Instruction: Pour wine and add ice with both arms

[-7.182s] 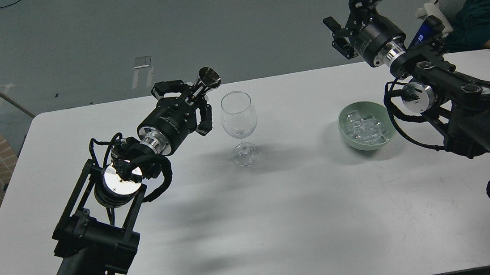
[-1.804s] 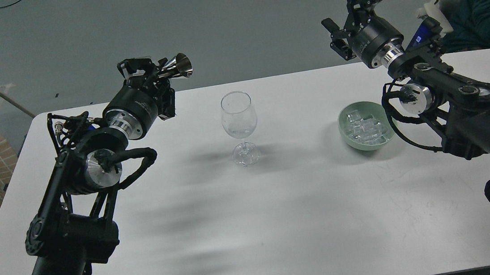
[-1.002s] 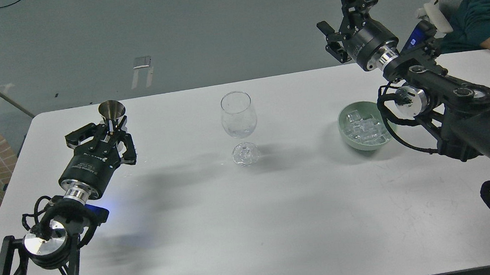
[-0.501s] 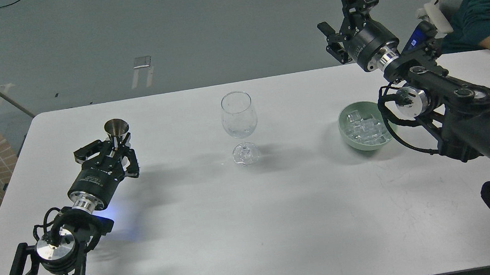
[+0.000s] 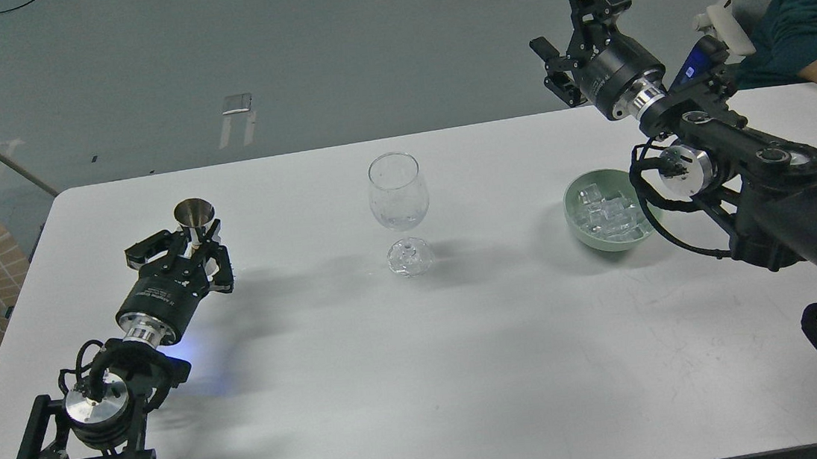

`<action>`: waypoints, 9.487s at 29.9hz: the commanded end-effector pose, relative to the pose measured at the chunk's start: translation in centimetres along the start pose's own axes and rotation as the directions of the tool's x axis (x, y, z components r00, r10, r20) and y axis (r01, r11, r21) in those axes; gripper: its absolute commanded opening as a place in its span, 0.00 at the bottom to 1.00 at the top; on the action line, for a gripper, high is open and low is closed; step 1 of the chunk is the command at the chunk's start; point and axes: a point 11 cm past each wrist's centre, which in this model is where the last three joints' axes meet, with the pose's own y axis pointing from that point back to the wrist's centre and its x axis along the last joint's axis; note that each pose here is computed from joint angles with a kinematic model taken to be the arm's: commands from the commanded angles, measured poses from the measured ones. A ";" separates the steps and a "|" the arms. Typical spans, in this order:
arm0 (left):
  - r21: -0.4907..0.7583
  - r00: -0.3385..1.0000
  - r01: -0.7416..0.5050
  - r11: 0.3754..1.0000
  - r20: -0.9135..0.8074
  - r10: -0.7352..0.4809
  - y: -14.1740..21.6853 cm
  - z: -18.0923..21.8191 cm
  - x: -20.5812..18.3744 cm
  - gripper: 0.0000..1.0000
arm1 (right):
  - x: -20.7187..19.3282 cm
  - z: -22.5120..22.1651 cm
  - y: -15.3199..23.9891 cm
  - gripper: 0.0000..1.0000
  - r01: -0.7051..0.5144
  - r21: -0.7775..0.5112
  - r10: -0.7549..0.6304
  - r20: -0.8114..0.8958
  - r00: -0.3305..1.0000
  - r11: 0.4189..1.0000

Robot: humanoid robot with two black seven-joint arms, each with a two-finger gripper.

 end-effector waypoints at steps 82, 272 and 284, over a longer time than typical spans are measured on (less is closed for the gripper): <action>0.006 0.999 -0.041 0.999 0.036 0.040 0.5 0.9 0.9 0.79 | -0.3 0.7 0.2 1.00 0.000 -0.009 0.000 0.009 1.000 1.000; -0.150 0.563 0.390 0.908 0.819 -0.107 -1.4 17.4 -20.0 0.98 | -18.2 -8.3 -2.1 0.10 0.491 -0.633 -0.493 -0.774 -0.397 0.599; -0.149 0.568 0.382 0.912 0.817 -0.105 -1.4 17.2 -19.6 0.98 | -18.9 -8.2 -1.4 0.10 0.440 -0.780 -0.605 -0.624 -0.494 0.446</action>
